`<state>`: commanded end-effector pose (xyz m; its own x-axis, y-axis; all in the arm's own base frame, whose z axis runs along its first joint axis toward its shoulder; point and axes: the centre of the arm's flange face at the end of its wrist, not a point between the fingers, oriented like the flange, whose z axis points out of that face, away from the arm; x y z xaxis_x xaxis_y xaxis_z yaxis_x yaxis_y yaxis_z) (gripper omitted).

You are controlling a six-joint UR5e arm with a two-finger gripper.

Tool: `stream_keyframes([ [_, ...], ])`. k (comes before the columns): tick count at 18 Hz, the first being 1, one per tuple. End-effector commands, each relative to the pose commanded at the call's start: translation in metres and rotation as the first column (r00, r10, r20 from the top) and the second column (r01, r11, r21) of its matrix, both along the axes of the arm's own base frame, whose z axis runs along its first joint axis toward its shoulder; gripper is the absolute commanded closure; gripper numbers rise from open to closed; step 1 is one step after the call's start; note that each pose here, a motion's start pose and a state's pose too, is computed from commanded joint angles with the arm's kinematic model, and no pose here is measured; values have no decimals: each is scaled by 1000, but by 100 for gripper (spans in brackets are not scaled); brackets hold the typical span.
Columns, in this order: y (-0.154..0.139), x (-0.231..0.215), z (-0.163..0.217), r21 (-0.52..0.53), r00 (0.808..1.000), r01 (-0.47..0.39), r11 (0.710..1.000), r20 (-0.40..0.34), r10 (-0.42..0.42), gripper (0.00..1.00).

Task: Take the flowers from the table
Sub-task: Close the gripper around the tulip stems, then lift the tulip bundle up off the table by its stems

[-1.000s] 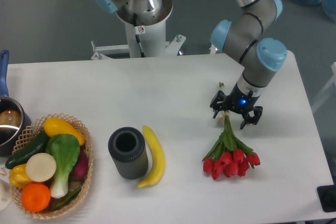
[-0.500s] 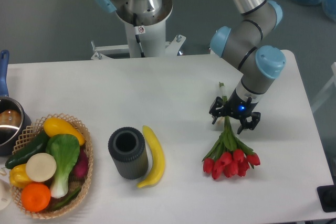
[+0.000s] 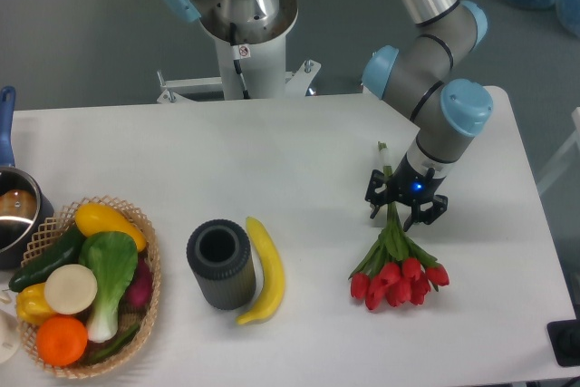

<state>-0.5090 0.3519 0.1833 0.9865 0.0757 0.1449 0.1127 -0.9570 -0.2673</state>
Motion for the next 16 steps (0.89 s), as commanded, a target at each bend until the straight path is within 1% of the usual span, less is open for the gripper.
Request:
stream_keyframes([
  [4, 0, 0, 1, -2, 1000, -3, 1000, 0, 3, 51],
  [7, 0, 0, 2, -1, 1000, -3, 1000, -1, 3, 60],
  [11, -1, -1, 4, 2, 1000, -3, 1000, -5, 3, 67],
  [14, -2, -1, 5, 1, 1000, -6, 1000, -7, 6, 71],
  [16, -2, -2, 6, 3, 1000, -8, 1000, -8, 8, 72],
])
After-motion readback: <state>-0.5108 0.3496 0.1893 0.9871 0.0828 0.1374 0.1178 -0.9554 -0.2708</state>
